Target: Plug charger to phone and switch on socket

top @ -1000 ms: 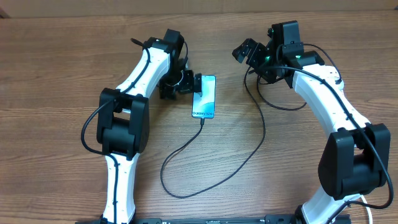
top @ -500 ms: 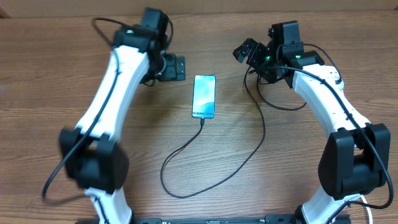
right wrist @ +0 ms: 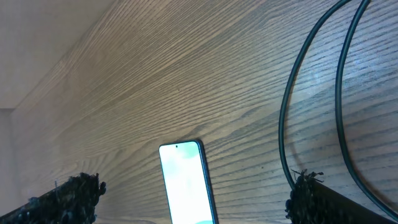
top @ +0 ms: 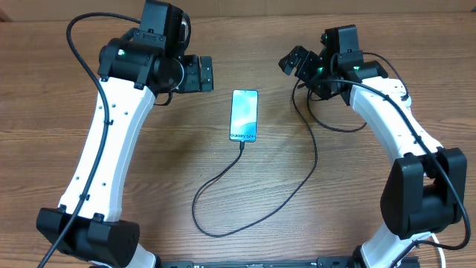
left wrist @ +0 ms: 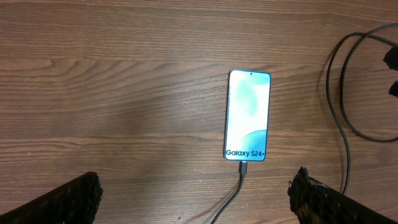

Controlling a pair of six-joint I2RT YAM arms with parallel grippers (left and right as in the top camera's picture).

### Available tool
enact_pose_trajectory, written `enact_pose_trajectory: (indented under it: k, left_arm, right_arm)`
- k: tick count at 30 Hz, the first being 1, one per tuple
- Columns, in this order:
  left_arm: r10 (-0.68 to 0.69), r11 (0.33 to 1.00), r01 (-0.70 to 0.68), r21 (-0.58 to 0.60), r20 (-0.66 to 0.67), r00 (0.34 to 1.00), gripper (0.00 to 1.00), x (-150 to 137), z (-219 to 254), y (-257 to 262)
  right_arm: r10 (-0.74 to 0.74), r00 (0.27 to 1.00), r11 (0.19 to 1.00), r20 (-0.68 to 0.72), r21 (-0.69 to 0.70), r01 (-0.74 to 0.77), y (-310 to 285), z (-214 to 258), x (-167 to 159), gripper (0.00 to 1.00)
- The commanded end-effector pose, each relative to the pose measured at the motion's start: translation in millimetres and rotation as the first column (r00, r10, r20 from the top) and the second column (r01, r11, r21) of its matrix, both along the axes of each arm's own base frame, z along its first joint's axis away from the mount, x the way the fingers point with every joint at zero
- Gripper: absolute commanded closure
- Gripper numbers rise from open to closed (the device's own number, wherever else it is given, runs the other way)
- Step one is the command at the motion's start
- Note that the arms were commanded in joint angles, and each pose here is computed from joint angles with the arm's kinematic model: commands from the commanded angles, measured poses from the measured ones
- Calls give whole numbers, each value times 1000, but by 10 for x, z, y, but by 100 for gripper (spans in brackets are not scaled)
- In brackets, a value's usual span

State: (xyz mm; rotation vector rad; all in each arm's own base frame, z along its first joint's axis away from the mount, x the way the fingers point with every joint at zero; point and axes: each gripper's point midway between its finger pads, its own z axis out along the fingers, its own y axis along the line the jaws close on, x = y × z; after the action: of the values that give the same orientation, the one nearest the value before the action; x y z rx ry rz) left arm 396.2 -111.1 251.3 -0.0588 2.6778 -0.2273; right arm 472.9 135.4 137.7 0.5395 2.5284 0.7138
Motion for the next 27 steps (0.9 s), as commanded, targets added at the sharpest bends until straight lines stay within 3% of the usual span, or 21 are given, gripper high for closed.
enact_pose_trajectory:
  k: [1, 8, 14, 27]
  left_arm:
    - [6, 1000, -6, 12, 0, 1000, 0, 7, -8, 13]
    - [6, 1000, -6, 12, 0, 1000, 0, 7, -8, 13]
    - [6, 1000, -6, 12, 0, 1000, 0, 7, -8, 13]
    - [6, 1000, -6, 12, 0, 1000, 0, 7, -8, 13]
  right_arm:
    - [-1, 999, 1000, 53, -4, 2, -19, 230, 29, 0]
    - [46, 999, 999, 13, -21, -46, -219, 277, -54, 0]
    - [-8, 998, 997, -56, -76, 4, -922, 453, -159, 0]
    - [-187, 982, 978, -8, -94, 185, -2428, 539, -315, 0]
